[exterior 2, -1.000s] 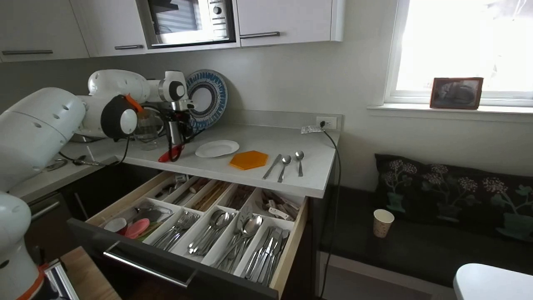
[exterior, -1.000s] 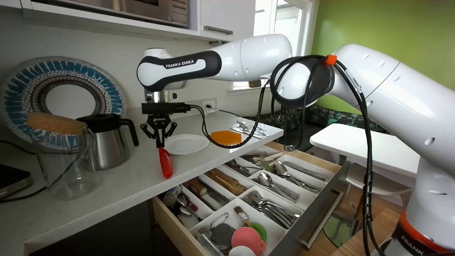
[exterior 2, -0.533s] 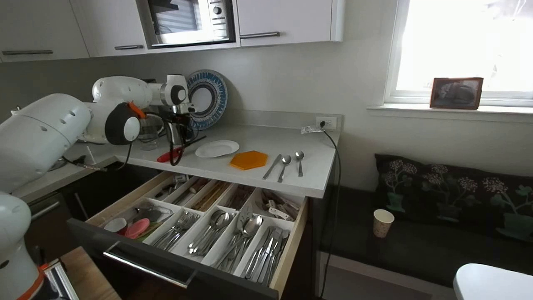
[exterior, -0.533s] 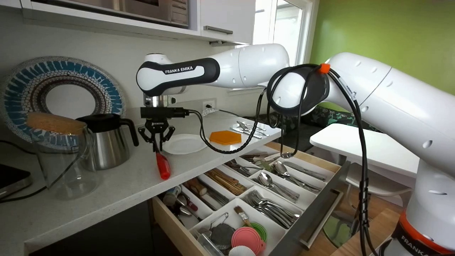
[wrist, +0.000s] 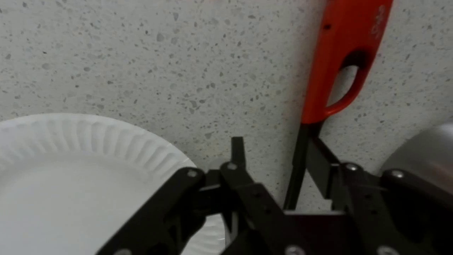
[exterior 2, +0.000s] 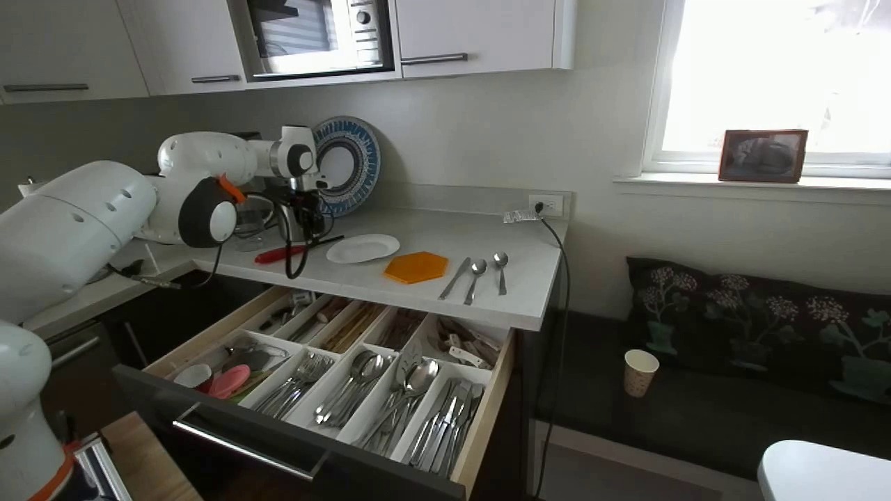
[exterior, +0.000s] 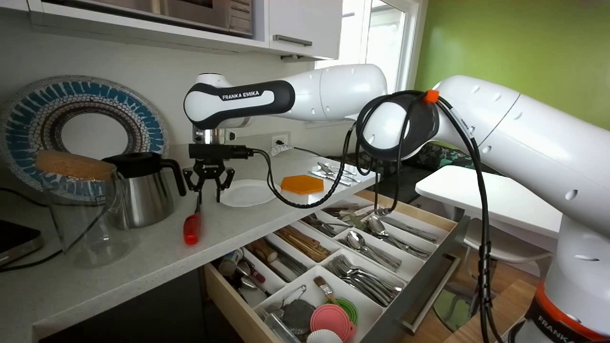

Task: Remove the lighter from the open drawer and put it on the counter

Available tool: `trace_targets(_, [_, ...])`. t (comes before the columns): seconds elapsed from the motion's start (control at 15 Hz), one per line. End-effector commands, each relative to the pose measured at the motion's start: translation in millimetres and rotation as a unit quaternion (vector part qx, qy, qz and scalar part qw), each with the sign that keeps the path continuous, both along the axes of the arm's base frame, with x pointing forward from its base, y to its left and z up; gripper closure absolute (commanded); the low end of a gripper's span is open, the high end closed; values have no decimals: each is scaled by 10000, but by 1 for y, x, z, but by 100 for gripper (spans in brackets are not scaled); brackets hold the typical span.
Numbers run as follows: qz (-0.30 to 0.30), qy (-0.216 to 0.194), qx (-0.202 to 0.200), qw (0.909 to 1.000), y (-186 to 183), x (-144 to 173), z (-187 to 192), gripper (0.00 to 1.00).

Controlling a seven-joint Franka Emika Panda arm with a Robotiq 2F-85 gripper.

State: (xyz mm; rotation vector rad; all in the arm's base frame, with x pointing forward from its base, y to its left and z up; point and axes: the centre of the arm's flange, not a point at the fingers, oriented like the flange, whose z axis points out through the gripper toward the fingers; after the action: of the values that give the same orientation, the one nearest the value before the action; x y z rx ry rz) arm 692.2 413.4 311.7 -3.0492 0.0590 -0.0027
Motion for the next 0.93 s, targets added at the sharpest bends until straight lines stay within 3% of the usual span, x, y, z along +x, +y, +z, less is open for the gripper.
trace_targets(0.0, [322,82,220,9992,11,16,15,18])
trace_targets(0.13, [573,61,282,9979,8,3,26,2])
trace_targets(0.4, [1372,54,178,9904,11,-38,47,0])
trace_targets(0.87, [3134,-124,-243,9492,1,-106,65,0])
